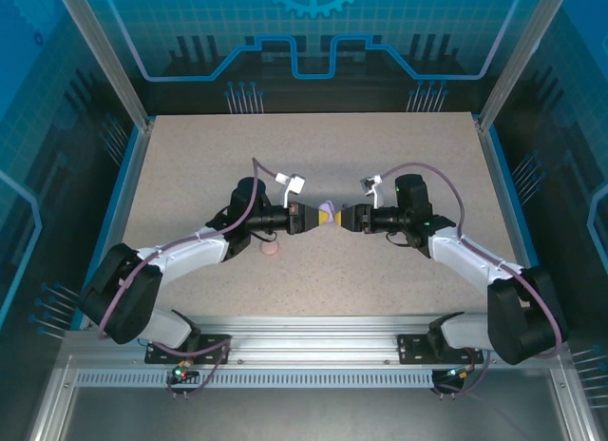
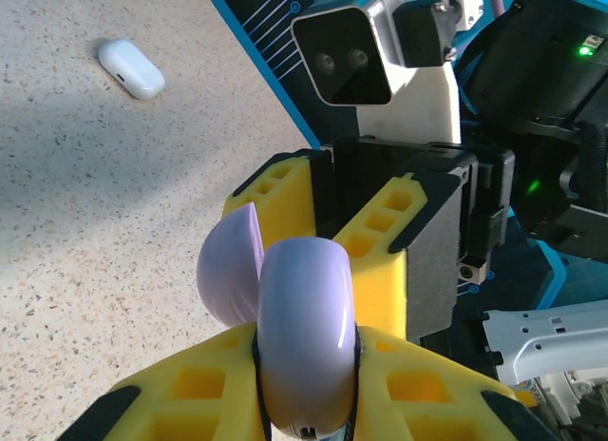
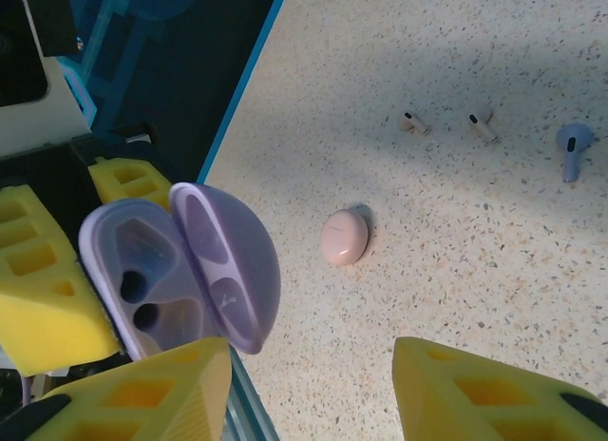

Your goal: Insert the wireless bluetooth earbuds into the charging case

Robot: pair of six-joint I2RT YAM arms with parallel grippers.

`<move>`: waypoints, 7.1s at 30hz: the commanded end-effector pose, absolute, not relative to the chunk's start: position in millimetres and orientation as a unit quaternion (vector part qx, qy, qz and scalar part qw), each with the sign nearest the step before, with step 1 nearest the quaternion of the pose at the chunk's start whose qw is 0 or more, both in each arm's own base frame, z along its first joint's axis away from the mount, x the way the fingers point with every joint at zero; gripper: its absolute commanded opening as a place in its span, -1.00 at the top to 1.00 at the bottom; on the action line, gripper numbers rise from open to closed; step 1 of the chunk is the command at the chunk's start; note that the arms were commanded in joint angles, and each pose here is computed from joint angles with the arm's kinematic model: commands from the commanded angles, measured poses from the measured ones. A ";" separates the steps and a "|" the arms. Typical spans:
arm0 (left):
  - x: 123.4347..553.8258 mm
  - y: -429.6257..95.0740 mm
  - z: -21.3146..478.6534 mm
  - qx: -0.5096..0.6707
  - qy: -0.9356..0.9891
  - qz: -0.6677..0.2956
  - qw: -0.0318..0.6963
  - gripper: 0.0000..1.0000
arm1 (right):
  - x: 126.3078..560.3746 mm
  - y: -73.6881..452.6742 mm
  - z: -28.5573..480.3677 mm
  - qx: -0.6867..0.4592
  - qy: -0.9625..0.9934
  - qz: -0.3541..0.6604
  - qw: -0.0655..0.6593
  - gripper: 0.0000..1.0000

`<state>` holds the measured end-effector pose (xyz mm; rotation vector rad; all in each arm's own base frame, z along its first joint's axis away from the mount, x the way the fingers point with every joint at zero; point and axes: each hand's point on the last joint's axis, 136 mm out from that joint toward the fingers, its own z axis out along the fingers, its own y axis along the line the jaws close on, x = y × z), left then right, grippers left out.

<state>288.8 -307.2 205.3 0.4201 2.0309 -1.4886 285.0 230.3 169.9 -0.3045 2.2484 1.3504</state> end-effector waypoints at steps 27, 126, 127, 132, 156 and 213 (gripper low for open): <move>285.3 -317.3 226.4 0.181 0.737 -0.582 0.291 1.00 | 301.7 242.4 183.6 -0.124 0.813 0.509 0.255 0.37; 311.6 -282.1 231.1 0.304 0.771 -0.538 0.151 0.93 | 337.4 271.2 220.5 -0.369 0.838 0.271 0.297 0.84; 312.8 -281.1 230.7 0.302 0.772 -0.537 0.155 0.98 | 340.3 268.4 223.4 -0.360 0.841 0.273 0.300 0.71; 321.5 -271.1 234.1 0.292 0.778 -0.521 0.195 1.00 | 342.9 248.2 249.1 -0.315 0.840 0.310 0.315 0.11; 345.8 -202.2 330.4 0.204 0.618 -0.323 0.687 1.00 | 386.4 248.2 78.0 -0.083 0.986 0.089 0.114 -0.02; 343.8 -187.8 370.4 0.147 0.574 -0.302 0.747 1.00 | 386.9 284.4 -0.8 -0.121 0.991 -0.023 0.043 0.41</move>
